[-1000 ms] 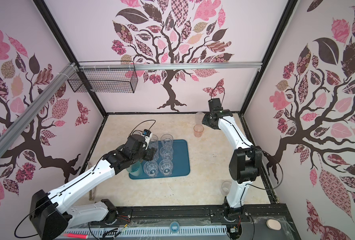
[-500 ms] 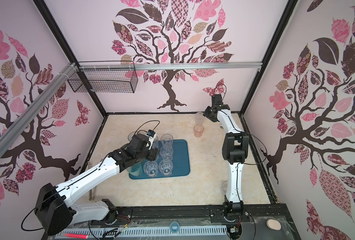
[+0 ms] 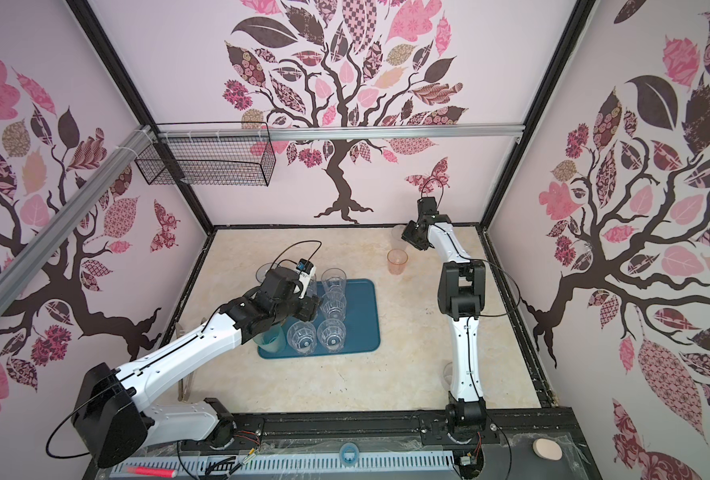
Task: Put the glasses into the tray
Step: 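Move the right gripper to the frosted white cup and grasp it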
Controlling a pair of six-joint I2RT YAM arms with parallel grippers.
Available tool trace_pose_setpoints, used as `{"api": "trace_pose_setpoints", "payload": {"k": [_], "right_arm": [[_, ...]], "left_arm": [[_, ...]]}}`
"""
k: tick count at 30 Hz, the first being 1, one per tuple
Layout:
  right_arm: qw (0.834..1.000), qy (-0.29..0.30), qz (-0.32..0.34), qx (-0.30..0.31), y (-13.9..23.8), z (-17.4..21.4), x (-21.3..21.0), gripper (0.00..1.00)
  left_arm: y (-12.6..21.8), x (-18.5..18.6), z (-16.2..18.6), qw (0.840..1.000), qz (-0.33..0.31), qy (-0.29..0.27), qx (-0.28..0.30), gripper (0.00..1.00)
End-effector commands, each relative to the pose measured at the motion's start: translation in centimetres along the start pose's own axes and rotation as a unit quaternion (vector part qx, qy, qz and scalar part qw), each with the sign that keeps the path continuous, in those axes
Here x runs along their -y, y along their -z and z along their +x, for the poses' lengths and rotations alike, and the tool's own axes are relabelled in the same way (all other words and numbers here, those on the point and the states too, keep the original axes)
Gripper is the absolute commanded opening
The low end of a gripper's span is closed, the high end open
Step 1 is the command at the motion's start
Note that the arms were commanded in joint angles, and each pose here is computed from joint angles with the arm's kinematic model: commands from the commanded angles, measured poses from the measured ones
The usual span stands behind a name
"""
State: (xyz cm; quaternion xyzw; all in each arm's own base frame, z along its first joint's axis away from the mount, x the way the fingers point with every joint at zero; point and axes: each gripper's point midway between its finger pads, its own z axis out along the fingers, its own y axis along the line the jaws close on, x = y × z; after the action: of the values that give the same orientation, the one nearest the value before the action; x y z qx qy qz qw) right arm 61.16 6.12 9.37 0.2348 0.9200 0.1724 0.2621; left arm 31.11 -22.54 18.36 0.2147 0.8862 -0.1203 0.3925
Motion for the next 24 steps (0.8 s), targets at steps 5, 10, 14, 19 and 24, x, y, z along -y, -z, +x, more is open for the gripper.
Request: {"api": "trace_pose_setpoints", "payload": {"k": [5,10,14,19,24], "right_arm": [[1.000,-0.005,-0.001,-0.008,-0.4,0.6,0.0,0.22],[1.000,-0.008,-0.007,0.017,1.7,-0.6,-0.8,0.10],[0.999,0.005,-0.006,0.033,4.4,-1.8,-1.7,0.05],[0.998,0.029,0.004,0.064,9.6,-3.5,-2.9,0.03],[0.997,0.065,0.012,0.048,14.9,-2.2,-4.2,0.03]], "left_arm": [[-0.6,0.4,-1.2,0.999,0.009,-0.023,0.029,0.68],[-1.5,0.9,-3.2,0.997,0.068,-0.019,0.041,0.69],[-2.7,1.3,-3.9,0.992,0.122,-0.011,0.012,0.69],[-3.4,1.4,-5.5,0.989,0.146,-0.030,-0.004,0.68],[-3.1,1.3,-5.9,0.987,0.155,-0.043,-0.006,0.68]]}}
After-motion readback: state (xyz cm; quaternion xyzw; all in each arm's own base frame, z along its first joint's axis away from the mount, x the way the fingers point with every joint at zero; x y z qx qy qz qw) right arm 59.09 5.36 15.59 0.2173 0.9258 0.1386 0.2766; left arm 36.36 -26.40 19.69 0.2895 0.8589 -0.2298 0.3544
